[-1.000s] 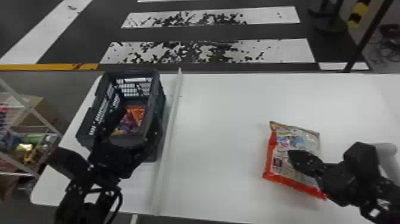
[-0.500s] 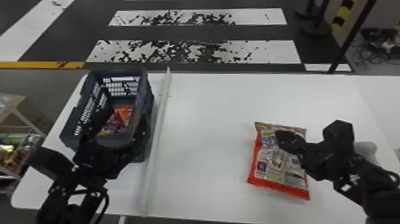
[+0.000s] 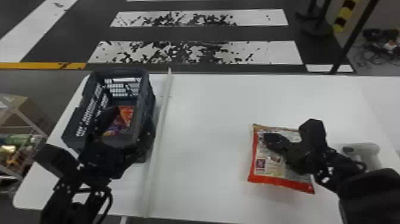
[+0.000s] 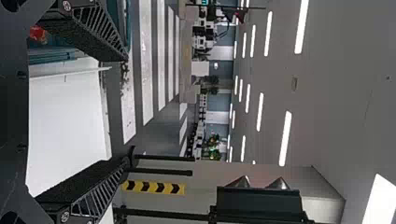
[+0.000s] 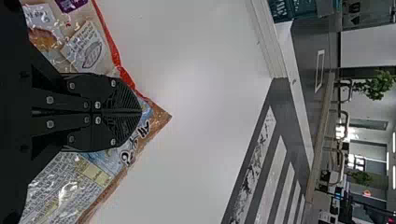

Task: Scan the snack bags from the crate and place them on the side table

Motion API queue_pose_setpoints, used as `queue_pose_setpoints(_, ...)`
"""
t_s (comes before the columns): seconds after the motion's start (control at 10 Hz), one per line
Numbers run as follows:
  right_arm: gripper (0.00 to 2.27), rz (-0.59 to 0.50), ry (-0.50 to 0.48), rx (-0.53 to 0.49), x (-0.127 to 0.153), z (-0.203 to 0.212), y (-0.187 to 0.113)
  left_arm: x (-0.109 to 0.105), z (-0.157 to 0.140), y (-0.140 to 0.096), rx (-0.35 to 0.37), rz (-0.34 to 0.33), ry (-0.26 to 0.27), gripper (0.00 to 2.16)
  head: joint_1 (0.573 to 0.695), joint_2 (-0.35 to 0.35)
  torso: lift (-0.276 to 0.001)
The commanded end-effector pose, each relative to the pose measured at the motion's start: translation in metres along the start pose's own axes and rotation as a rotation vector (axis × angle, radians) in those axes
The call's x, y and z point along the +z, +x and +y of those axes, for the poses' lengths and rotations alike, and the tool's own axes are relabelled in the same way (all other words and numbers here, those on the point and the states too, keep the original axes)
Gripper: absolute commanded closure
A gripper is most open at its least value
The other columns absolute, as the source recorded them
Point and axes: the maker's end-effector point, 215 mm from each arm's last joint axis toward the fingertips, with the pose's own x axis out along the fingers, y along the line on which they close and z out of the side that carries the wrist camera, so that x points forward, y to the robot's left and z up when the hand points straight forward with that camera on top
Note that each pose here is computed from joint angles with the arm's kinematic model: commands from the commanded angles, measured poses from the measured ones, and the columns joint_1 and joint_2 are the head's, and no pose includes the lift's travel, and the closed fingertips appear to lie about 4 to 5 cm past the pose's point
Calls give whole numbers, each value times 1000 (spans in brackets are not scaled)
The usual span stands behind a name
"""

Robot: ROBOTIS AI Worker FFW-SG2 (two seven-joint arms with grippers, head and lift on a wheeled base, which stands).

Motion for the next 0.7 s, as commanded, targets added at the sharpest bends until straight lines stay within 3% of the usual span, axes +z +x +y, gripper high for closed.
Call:
queue_pose_setpoints(0.0, 2250, 2, -21, 21, -4, 10, 6, 0, -1, 0, -3, 0, -2, 90, 695, 83, -95)
queue_pose_setpoints(0.4, 2250, -115, -21, -13, 55, 5, -39, -1, -4, 1, -11, 4, -7, 90, 695, 89, -95)
queue_pose_setpoints(0.6, 2250, -102, -10, 8, 54, 28, -55, -3, -4, 1, -13, 6, -13, 90, 695, 91, -95)
